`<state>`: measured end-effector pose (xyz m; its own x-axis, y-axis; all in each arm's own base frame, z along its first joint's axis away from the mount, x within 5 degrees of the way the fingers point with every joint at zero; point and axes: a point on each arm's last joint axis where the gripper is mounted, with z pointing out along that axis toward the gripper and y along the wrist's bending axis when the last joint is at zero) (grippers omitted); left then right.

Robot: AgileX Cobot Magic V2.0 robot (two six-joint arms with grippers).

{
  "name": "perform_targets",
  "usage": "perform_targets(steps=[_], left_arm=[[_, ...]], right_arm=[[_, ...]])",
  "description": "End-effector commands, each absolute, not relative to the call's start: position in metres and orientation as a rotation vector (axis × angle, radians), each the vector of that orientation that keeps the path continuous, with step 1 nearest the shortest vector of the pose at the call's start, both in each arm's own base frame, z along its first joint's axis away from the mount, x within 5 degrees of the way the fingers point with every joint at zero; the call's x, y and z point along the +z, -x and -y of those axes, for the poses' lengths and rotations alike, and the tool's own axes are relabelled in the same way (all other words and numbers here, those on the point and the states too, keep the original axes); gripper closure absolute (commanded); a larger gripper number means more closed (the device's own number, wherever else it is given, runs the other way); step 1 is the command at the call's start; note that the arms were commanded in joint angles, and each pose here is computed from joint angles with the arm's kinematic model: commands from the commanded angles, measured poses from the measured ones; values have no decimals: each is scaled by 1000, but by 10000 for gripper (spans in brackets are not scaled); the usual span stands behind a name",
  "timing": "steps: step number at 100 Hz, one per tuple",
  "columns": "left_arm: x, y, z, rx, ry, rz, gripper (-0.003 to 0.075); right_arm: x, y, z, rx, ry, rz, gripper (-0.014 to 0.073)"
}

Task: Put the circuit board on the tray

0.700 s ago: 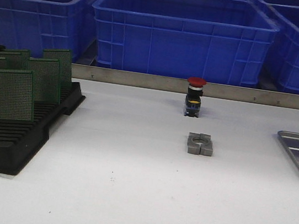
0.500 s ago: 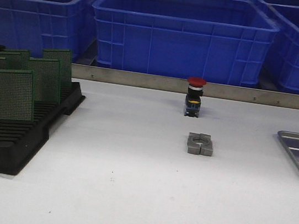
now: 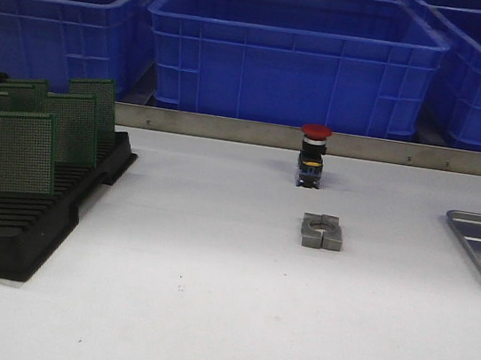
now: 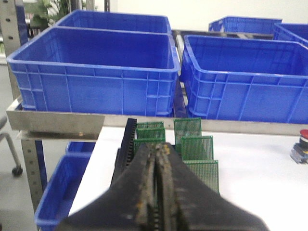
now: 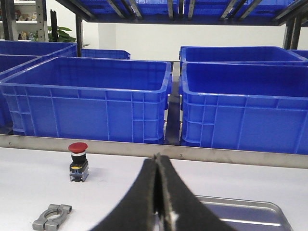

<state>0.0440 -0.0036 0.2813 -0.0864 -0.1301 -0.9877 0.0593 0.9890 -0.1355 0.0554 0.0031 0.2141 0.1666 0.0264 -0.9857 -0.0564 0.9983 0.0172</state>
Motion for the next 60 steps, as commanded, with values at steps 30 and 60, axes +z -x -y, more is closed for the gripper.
perform_targets(steps=[30, 60], left_arm=[[376, -89, 13, -119, -121, -1982, 738], [384, -148, 21, -138, -244, -2200, 738]], right_arm=[[227, -51, -3, 61, 23, -1288, 662], [227, -51, -3, 61, 23, -1288, 662]])
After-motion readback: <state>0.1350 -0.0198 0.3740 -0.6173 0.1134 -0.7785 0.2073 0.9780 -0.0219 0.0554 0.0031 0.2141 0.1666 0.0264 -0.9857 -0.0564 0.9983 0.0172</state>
